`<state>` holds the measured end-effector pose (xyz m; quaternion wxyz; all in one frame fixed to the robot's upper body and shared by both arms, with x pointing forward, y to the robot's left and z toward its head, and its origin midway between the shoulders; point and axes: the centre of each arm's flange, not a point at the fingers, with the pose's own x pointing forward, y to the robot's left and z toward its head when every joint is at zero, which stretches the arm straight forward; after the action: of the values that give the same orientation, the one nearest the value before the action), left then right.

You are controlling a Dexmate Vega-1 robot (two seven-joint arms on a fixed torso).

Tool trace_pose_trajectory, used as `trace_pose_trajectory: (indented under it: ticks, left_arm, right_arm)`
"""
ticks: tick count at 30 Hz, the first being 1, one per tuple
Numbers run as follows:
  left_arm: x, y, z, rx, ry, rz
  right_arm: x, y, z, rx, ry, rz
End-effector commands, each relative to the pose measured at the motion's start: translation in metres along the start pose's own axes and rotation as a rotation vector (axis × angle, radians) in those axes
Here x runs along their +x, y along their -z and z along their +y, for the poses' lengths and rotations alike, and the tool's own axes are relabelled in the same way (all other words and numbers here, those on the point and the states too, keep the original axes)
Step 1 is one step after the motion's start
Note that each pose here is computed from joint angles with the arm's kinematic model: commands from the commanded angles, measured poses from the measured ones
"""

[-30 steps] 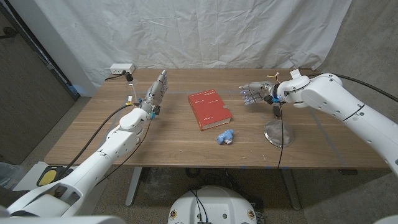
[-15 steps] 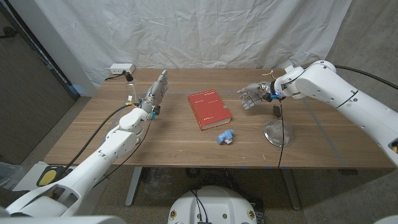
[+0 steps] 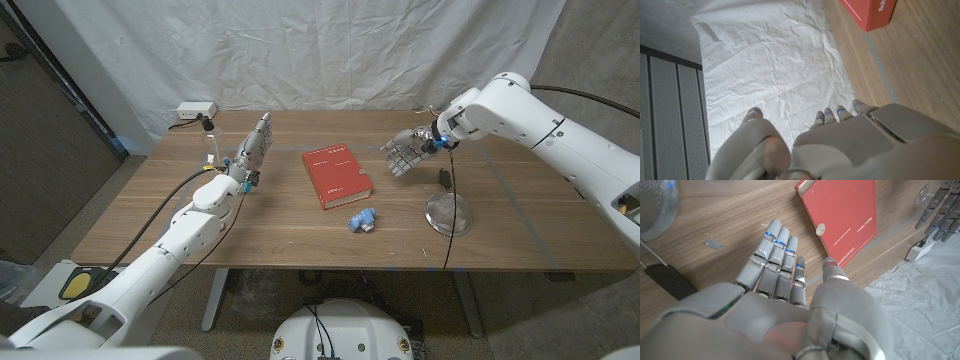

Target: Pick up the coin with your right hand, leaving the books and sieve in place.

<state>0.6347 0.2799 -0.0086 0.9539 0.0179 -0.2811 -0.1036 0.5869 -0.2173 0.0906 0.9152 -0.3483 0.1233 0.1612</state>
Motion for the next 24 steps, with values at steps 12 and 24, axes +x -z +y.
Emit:
trace_pose_trajectory:
  ticks: [12, 24]
  left_arm:
    - [-0.002, 0.005, -0.003, 0.009, -0.002, 0.025]
    - [-0.006, 0.010, 0.000, 0.002, -0.005, 0.035]
  right_arm:
    - [0.010, 0.001, -0.018, 0.122, -0.069, 0.048]
    - [0.021, 0.004, -0.024, 0.177, -0.141, 0.101]
